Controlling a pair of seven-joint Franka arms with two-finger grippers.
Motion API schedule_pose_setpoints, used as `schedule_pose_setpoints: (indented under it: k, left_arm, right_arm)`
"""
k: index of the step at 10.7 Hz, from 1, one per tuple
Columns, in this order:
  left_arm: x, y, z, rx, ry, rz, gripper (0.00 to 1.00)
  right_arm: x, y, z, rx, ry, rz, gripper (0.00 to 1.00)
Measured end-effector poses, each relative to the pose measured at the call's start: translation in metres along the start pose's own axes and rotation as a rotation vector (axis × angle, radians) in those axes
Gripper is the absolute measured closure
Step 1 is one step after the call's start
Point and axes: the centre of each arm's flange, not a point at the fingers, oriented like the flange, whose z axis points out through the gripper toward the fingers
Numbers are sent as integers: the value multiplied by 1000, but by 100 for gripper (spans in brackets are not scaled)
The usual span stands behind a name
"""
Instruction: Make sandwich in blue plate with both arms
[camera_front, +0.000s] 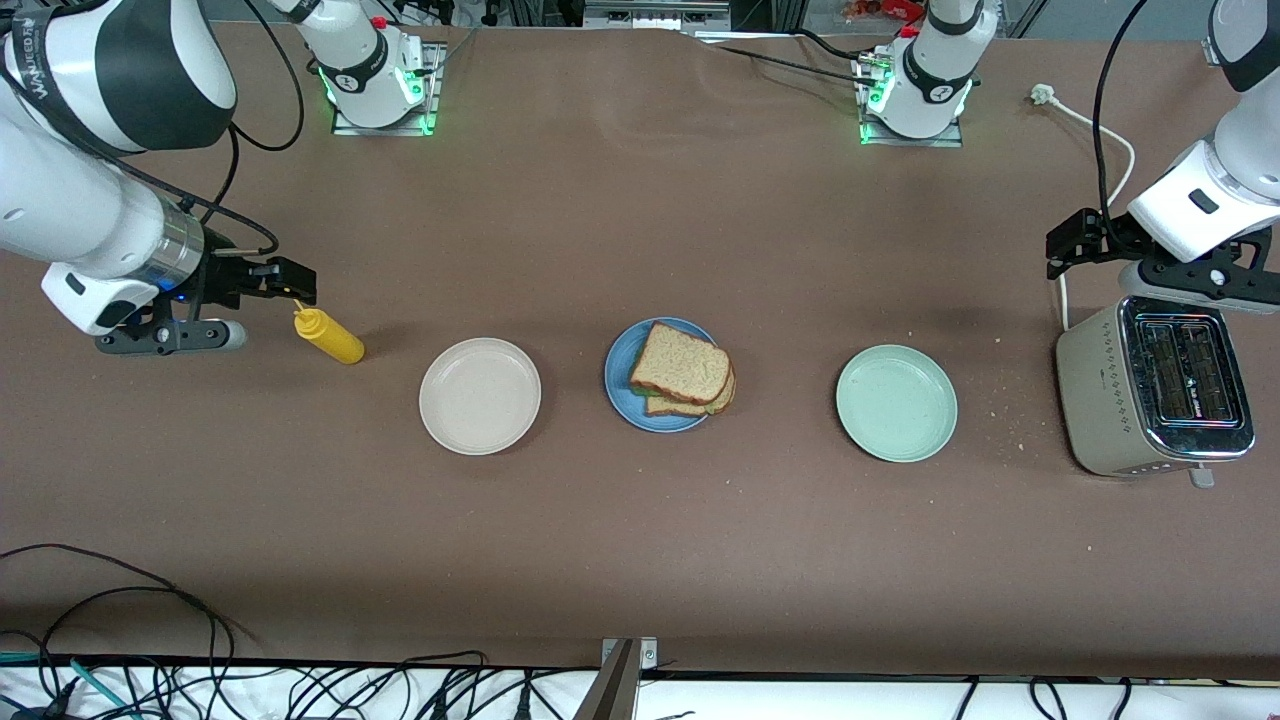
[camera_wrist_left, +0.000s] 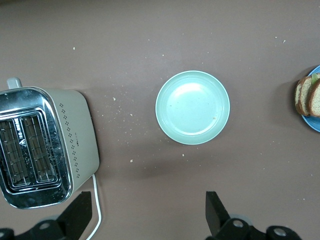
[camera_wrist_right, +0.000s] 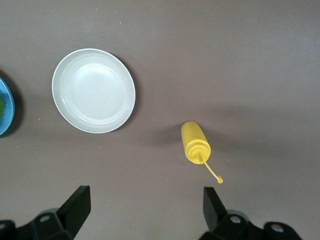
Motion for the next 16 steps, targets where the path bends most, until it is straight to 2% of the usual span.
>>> schedule_pose_setpoints:
  k: [10, 16]
  left_arm:
    - [0, 0, 0, 0, 0, 0, 0]
    - [0, 0, 0, 0, -1, -1, 0]
  right_arm:
    - [-1, 1, 1, -5, -6, 8, 0]
    - [1, 44, 5, -13, -24, 94, 0]
